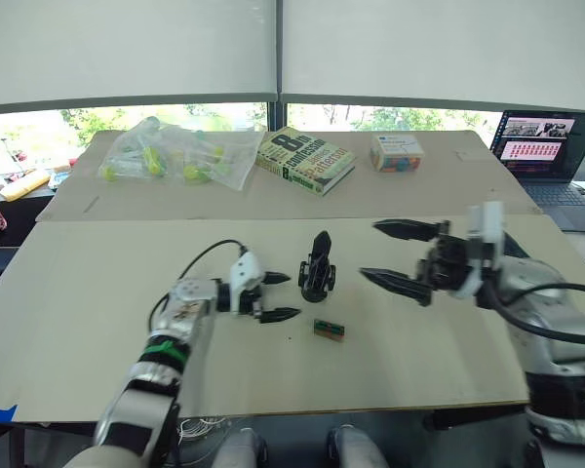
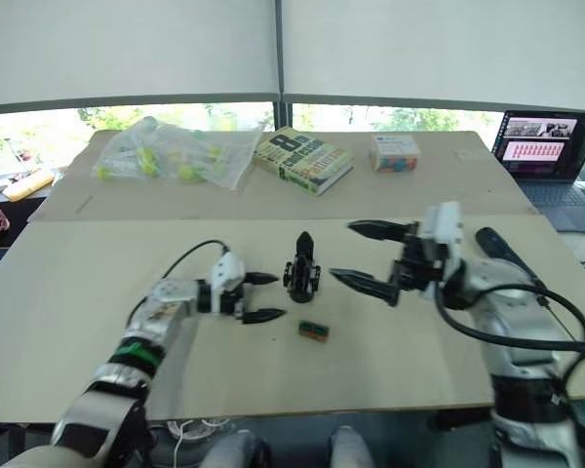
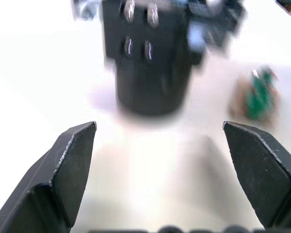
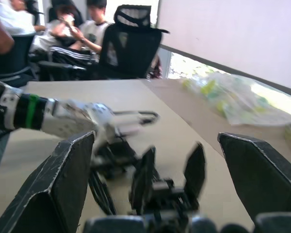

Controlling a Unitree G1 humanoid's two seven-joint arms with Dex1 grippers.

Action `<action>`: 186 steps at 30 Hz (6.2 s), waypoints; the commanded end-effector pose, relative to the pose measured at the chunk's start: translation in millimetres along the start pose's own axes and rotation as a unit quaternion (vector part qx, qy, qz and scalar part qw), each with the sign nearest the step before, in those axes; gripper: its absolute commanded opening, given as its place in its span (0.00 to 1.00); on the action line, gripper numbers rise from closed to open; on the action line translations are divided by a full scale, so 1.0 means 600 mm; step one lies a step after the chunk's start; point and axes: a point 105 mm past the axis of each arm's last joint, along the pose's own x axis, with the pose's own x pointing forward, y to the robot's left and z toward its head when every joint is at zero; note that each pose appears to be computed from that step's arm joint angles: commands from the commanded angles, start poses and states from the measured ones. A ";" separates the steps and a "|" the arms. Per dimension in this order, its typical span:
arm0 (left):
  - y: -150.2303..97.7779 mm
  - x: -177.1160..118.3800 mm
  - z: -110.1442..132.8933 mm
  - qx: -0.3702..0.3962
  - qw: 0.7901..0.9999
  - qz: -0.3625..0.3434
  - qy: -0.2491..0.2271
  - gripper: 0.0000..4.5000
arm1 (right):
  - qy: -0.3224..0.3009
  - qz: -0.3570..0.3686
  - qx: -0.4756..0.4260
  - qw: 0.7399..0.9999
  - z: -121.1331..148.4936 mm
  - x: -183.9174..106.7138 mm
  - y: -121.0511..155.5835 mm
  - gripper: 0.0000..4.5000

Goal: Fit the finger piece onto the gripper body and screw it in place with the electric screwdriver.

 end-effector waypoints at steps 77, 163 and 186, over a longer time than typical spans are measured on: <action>-0.103 -0.097 0.153 0.079 0.988 -0.073 -0.114 1.00 | 0.345 -0.214 0.011 0.914 -0.101 -0.231 -0.067 0.42; -0.109 -0.077 0.113 0.067 0.990 -0.101 -0.072 1.00 | 0.182 -0.068 0.123 0.973 0.097 -0.107 -0.081 0.43; -0.098 0.069 0.034 0.074 0.992 -0.095 -0.022 1.00 | -0.143 0.025 -0.010 0.989 0.075 0.015 0.101 0.43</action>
